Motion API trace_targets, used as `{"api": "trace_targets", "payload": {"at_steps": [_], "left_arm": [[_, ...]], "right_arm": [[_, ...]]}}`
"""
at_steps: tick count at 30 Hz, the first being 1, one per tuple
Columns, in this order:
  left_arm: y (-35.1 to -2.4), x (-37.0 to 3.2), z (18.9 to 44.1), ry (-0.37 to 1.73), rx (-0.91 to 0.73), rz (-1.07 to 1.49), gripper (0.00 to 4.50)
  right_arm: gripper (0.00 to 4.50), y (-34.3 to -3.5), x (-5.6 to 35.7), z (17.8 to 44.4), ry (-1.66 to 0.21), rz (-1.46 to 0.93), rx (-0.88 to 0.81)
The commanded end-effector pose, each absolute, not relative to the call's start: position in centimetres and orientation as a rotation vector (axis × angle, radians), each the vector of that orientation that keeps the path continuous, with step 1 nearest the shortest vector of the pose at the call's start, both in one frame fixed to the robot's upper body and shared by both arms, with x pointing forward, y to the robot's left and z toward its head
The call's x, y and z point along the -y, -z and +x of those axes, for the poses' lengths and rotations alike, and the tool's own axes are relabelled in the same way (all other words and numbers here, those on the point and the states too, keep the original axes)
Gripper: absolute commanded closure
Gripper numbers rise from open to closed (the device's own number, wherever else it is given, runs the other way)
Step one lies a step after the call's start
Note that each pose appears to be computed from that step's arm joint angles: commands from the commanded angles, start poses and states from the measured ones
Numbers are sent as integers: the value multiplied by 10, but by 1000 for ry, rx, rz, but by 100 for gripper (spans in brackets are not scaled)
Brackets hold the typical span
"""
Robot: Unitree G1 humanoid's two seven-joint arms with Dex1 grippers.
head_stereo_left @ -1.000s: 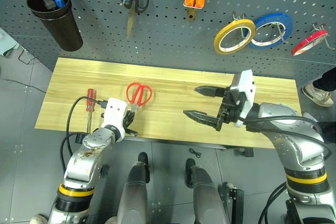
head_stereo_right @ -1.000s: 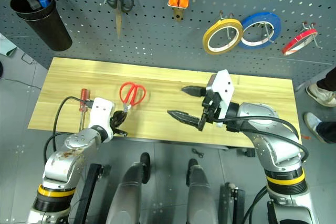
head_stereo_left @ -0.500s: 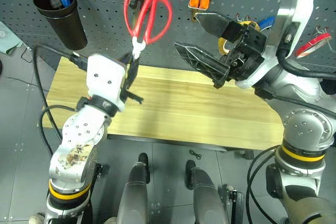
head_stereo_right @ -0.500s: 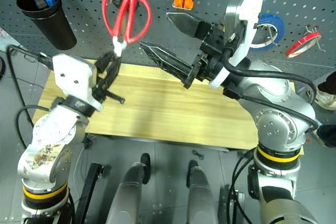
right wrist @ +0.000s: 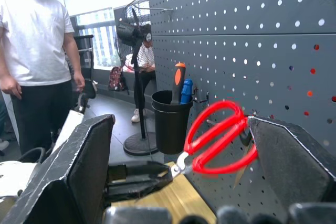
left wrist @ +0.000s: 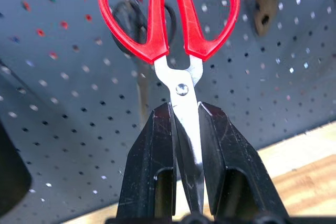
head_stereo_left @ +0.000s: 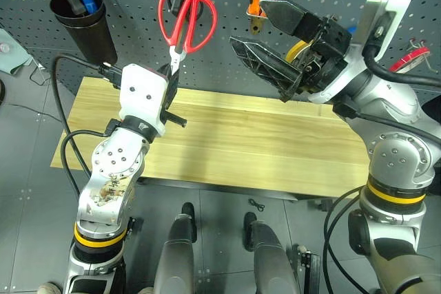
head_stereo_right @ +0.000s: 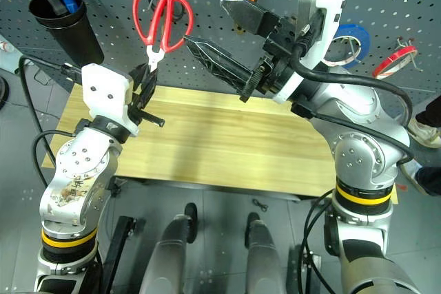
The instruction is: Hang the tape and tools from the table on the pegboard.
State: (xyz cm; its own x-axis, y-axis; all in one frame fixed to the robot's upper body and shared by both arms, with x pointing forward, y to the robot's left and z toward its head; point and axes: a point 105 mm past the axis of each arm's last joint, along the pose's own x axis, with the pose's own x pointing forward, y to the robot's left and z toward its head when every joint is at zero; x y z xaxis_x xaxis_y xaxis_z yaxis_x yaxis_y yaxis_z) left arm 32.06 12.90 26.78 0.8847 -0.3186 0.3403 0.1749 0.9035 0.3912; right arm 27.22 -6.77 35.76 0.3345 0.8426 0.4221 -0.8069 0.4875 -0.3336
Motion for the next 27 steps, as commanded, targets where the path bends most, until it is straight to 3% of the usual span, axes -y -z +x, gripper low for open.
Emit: {"api": "trace_targets", "payload": {"at_steps": [1, 2, 3, 4, 10, 16, 24, 27], "left_arm": [[-274, -124, 319, 287, 453, 364, 430], [-273, -125, 321, 281, 450, 365, 430], [-271, -125, 322, 277, 444, 362, 324], [-268, -126, 324, 274, 428, 351, 295], [-216, -160, 328, 156, 229, 291, 5], [-171, -209, 329, 67, -3, 280, 2], [-151, -288, 348, -118, -244, 199, 2], [-150, -299, 357, -125, -270, 173, 2]], "right_arm": [[0, -361, 68, 265, -1081, -107, 622], [0, -358, 67, 266, -1081, -115, 610], [0, -354, 66, 267, -1081, -121, 596], [0, -348, 65, 269, -1075, -133, 569], [0, -281, 58, 279, -1053, -224, 332], [0, -247, 47, 274, -1107, -289, 213], [0, -255, 35, 279, -1218, -330, 175], [0, -258, 36, 286, -1223, -339, 169]]}}
